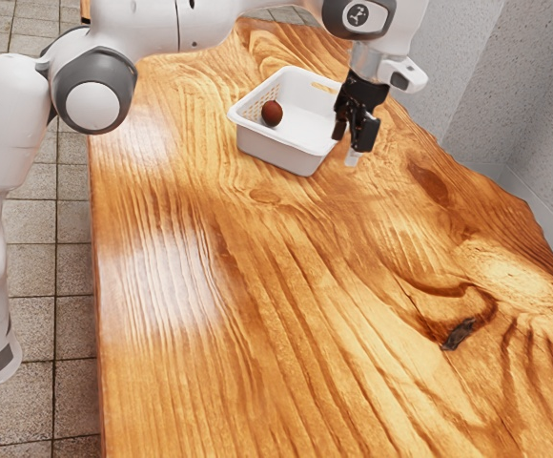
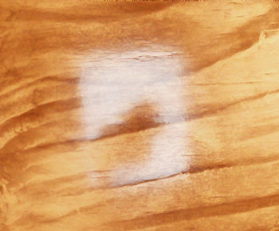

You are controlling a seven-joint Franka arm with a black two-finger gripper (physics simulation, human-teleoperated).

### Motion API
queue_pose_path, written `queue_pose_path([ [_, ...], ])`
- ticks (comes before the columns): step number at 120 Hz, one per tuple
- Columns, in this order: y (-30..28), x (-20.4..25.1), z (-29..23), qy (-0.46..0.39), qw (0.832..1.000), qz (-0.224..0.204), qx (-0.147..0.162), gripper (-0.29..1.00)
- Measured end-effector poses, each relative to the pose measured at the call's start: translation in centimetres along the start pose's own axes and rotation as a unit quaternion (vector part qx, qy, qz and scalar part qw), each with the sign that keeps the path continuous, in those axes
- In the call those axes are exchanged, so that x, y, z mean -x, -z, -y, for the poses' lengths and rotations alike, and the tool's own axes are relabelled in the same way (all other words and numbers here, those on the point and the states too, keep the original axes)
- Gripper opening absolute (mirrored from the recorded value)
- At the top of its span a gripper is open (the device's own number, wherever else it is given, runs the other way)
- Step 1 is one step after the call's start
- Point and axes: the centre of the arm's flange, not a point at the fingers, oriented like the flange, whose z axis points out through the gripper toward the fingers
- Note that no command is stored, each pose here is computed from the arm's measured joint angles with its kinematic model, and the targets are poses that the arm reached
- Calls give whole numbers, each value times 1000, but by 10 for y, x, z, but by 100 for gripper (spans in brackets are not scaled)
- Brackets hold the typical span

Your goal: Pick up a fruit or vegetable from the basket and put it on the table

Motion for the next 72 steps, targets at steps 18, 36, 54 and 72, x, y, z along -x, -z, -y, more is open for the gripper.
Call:
queue_pose_path([
  [18, 1, -1, 1, -3, 1000, -5, 1, 70],
  [36, -4, -4, 18, 8, 1000, -7, 24, 70],
  [54, -21, -10, 146, 115, 991, -70, -12, 70],
  [72, -60, 6, 284, 172, 978, -111, -46, 70],
])
